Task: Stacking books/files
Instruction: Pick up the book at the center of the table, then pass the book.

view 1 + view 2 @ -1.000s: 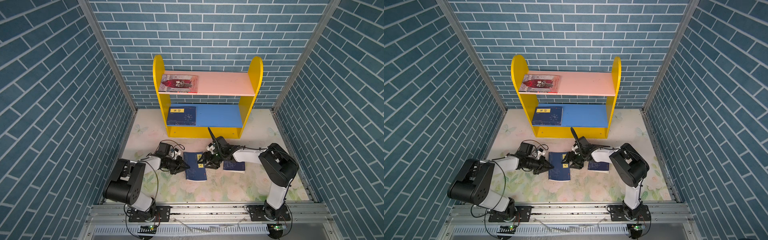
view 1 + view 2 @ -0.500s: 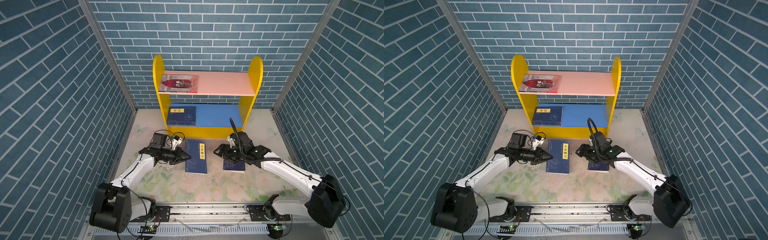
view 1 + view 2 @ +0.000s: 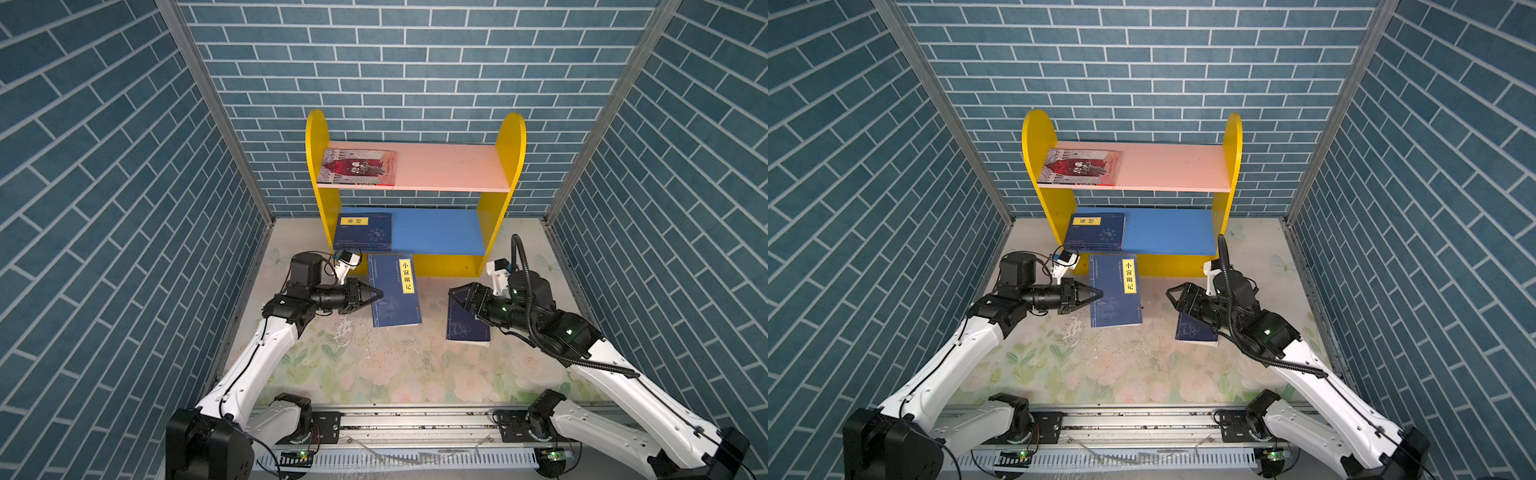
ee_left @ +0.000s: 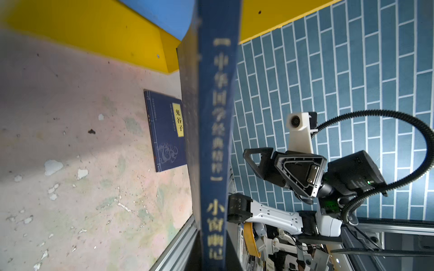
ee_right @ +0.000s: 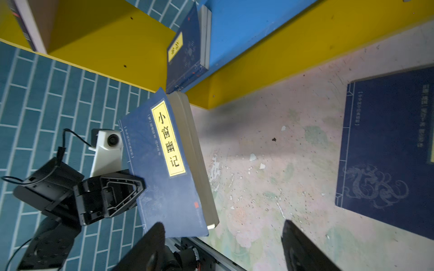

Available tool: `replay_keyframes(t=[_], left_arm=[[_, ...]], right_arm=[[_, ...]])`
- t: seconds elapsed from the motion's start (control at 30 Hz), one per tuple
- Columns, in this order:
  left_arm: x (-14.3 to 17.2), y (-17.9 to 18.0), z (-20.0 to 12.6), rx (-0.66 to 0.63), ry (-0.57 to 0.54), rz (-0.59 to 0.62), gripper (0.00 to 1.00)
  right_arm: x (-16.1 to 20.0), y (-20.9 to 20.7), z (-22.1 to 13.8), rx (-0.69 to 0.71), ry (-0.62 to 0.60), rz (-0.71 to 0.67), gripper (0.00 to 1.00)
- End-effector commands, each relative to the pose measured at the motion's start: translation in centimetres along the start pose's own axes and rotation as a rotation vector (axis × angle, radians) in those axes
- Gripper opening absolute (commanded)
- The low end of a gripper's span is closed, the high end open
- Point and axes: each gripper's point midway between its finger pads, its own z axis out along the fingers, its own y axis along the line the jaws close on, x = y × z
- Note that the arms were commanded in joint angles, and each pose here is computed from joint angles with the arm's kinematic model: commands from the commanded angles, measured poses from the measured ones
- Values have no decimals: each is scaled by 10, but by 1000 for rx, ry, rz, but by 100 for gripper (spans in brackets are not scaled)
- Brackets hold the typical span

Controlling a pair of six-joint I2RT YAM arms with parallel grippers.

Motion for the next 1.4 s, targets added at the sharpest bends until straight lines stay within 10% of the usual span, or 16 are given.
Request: replay_keyframes(t=[0.0,0.4,1.37], left_arm=[[-35,-28,-10,29,-160,41,0],[-93,-21,-17,11,-389,-130,0],[-115,-18,-15,64,-447,-228,0]], right_arm=[[-2,14,5,-82,-15,57,80],[13,73,60,-266,16,41,85],[-4,131,135,-491,-81,145,84]])
